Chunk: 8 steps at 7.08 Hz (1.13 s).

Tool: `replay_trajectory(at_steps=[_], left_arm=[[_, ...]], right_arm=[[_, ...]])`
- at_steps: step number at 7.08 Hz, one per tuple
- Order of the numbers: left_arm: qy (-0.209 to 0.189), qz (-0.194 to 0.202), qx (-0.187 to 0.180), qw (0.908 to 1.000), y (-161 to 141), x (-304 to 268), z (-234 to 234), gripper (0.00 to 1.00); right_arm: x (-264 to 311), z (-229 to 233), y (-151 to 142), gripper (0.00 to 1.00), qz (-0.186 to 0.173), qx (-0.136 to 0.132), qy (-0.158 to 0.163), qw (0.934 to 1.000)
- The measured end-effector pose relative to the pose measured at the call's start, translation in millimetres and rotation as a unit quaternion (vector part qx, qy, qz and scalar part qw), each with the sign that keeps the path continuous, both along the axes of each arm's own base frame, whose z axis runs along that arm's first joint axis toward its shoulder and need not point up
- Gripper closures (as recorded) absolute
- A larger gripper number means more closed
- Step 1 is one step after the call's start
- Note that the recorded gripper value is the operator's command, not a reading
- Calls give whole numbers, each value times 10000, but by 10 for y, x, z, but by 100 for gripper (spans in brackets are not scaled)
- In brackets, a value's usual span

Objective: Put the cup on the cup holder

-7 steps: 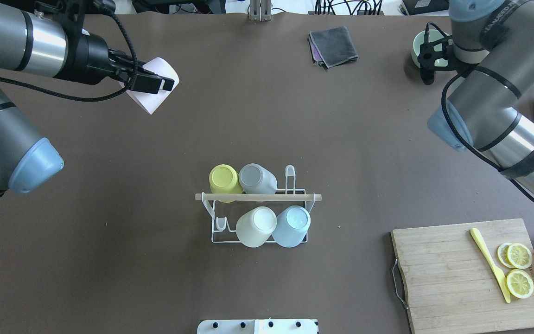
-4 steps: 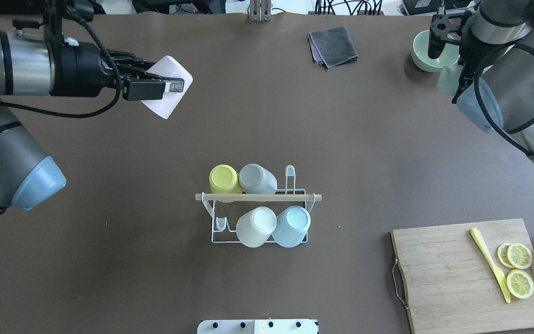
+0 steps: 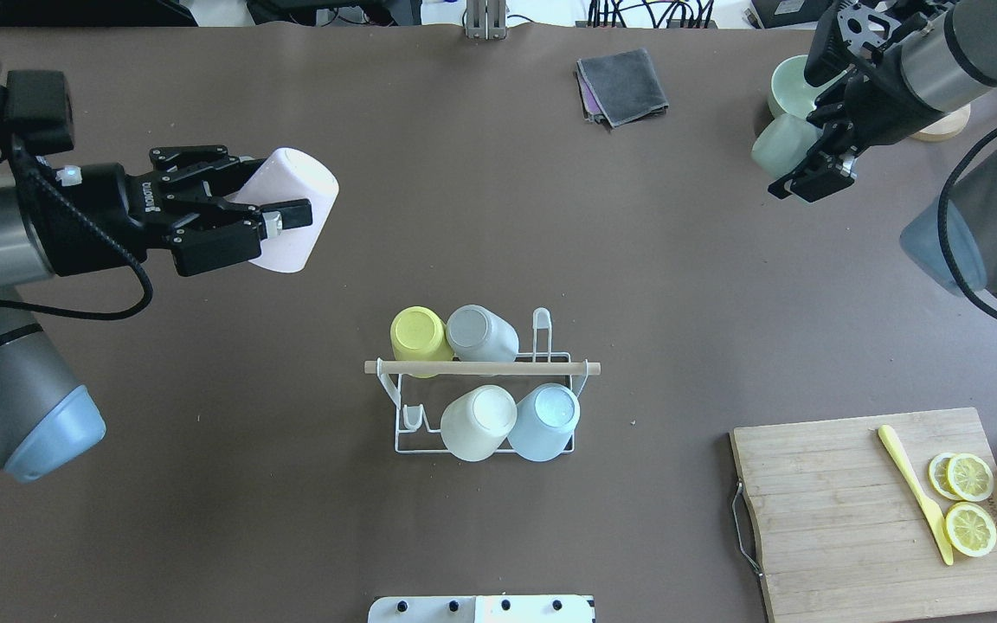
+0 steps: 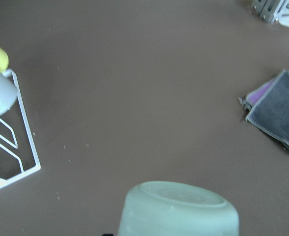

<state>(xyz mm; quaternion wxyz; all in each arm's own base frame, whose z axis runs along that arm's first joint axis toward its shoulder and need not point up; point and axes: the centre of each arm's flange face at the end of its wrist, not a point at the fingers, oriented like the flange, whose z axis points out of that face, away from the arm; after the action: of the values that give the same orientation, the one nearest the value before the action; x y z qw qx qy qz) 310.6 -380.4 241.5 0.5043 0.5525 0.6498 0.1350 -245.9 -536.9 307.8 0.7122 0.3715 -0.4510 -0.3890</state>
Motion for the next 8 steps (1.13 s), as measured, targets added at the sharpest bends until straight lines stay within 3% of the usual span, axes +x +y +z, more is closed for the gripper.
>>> replay_trajectory(at_steps=[2,4,6,8], left_arm=[[113,-573,63,9983,586,660,-58,100],[213,-1000,-28,9948,1177,1025,-93,100],[154,-1529,12,9881,1456,1130,-67,100],[70,-1744,-22,9847,1479,1301,-54,100]], right_arm=[[-141,-290,280,100,374,-224,-1132,9926],[-617,-557,659,100,775,-394,-2082,9742],[-1321,-757,1109,100,1079,-539,-2573,9588],[-1667,-805,1337,100,1159,-604,-2633,9558]])
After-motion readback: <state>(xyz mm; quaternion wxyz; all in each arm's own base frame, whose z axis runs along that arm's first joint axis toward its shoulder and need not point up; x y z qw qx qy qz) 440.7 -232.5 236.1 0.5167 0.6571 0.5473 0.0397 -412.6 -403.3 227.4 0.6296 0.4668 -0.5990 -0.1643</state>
